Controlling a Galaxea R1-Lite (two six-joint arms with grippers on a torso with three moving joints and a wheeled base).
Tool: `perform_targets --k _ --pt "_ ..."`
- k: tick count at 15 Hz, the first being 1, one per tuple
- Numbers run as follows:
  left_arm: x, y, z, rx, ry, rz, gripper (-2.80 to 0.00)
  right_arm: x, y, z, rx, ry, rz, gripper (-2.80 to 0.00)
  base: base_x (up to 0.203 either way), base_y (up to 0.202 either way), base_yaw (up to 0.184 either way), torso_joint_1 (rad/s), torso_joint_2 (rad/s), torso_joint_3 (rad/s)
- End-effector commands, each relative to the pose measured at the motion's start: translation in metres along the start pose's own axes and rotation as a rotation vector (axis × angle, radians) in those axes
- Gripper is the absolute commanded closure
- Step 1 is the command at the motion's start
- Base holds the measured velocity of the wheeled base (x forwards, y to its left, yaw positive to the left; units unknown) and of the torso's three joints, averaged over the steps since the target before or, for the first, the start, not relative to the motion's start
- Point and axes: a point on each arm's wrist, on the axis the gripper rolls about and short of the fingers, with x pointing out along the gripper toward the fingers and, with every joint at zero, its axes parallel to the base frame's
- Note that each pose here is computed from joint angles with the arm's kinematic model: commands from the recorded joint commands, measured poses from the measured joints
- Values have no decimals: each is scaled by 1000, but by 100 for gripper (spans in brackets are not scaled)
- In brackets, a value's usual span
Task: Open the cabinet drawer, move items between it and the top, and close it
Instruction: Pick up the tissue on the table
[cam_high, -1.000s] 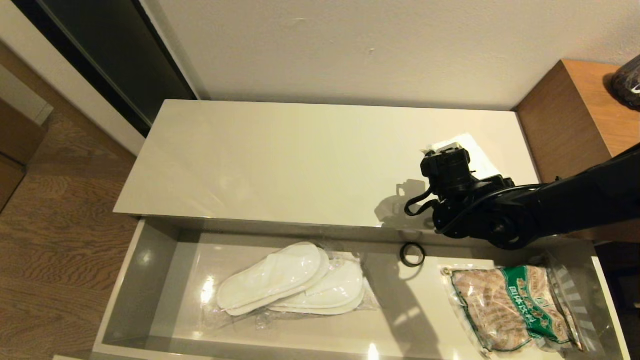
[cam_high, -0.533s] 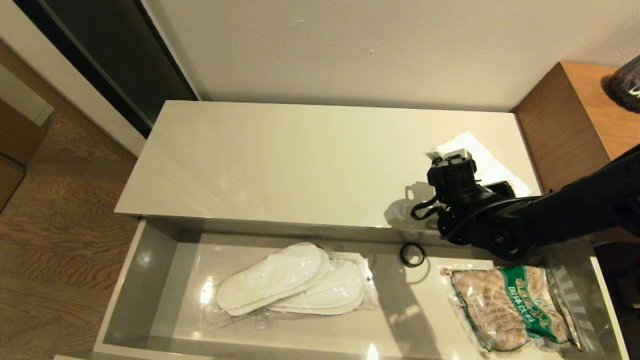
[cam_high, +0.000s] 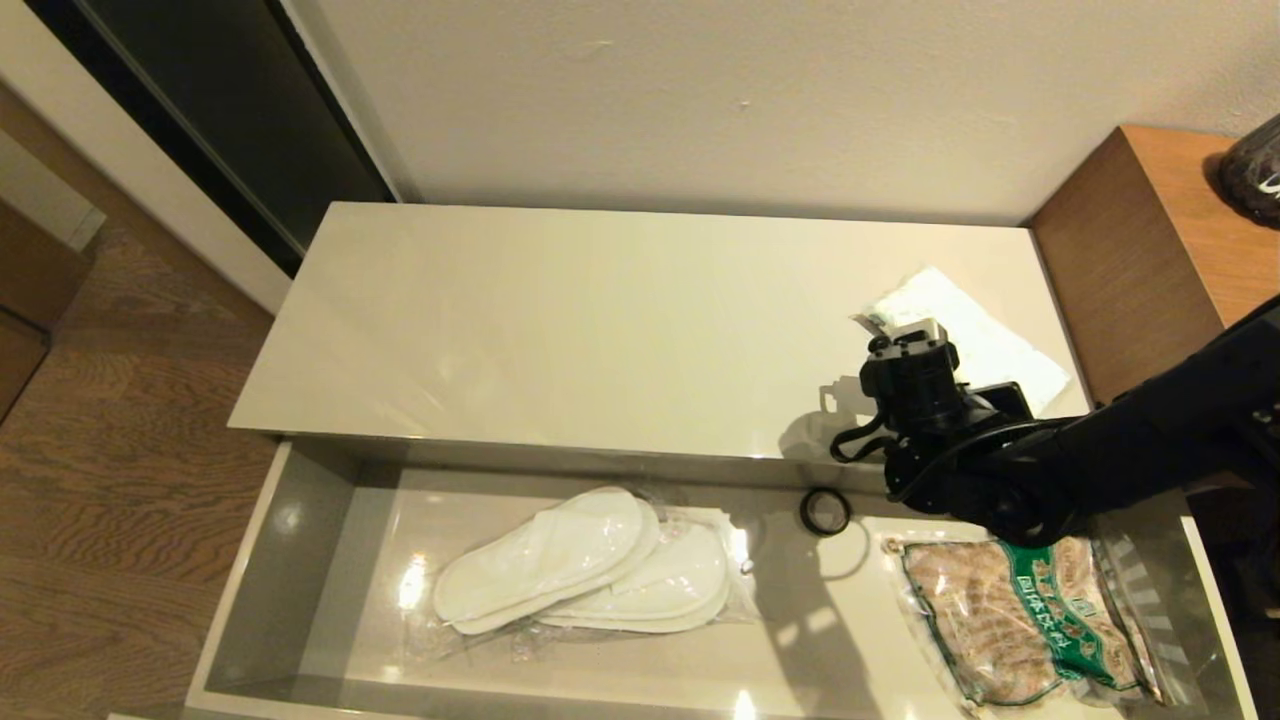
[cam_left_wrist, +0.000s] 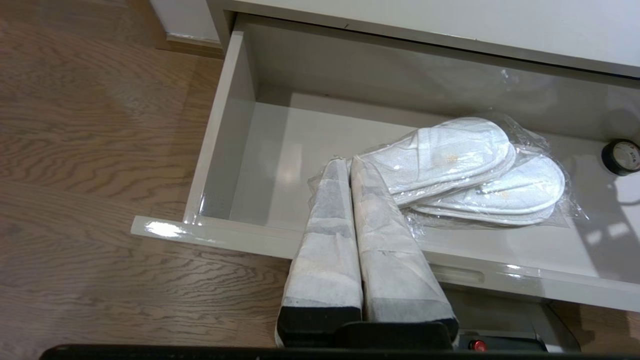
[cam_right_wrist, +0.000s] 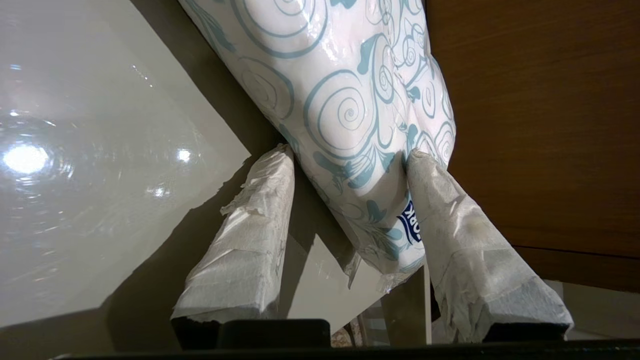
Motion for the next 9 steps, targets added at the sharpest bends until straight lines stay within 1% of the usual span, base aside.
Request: perform_targets --k 1,5,7,8,9 --pt "0 0 0 0 1 1 0 3 7 -10 -42 21 6 0 0 0 0 0 0 0" --pt "0 0 0 0 1 0 0 -1 1 -14 -39 18 38 0 0 0 0 0 0 0" --pt "0 0 0 0 1 0 0 -2 0 -18 -43 24 44 0 0 0 0 0 0 0" --pt "0 0 0 0 1 1 0 -3 0 -24 -45 31 52 0 0 0 0 0 0 0" --pt "0 0 0 0 1 2 0 -4 0 -26 -36 27 59 0 0 0 0 0 0 0"
